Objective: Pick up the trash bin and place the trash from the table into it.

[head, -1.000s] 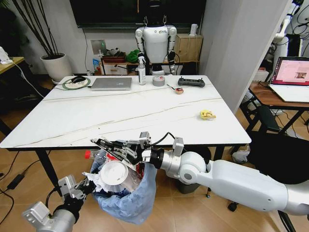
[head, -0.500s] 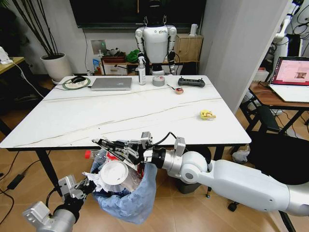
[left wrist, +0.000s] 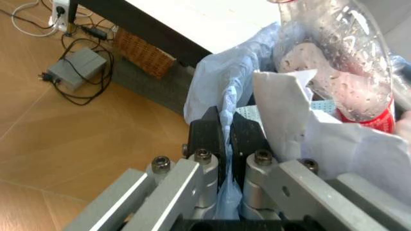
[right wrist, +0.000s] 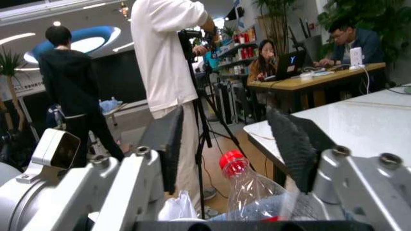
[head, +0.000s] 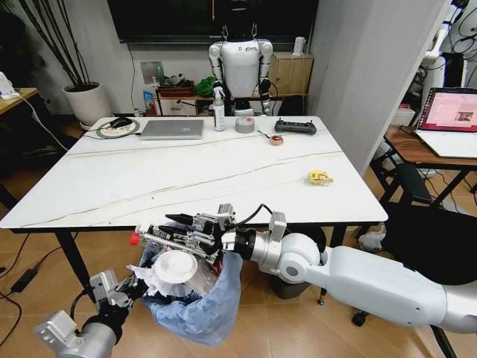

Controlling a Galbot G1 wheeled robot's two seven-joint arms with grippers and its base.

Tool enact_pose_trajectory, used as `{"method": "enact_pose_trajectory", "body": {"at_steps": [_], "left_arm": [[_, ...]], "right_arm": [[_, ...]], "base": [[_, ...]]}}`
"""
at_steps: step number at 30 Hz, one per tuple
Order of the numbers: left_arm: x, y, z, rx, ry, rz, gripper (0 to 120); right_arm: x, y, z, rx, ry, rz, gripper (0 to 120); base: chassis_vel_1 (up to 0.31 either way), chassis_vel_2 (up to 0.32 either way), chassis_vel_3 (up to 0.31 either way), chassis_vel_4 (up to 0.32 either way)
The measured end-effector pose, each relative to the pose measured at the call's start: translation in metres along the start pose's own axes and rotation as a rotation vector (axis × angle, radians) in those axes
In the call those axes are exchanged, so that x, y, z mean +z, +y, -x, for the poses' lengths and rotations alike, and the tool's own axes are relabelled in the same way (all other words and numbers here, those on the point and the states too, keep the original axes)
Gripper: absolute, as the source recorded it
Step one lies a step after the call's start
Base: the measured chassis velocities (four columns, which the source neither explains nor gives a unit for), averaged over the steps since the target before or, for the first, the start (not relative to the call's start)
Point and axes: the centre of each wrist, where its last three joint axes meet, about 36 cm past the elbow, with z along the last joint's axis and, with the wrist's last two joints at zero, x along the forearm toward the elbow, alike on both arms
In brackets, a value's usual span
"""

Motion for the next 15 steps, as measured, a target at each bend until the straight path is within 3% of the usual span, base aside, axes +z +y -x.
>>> {"method": "enact_pose_trajectory", "body": {"at_steps": [10, 15], "left_arm": [[0.000, 0.000, 0.000, 0.000, 0.000, 0.002, 0], [0.001, 0.001, -0.001, -0.009, 0.006, 0.009, 0]], "right_arm": [[0.000, 0.000, -0.002, 0.004, -0.003, -0.001, 88], [-0.013, -0.007, -0.002, 0.025, -0.033, -0.024, 99]], "base": [[0.000, 0.000, 0.000, 0.000], [0.000, 0.000, 0.000, 0.000]]}}
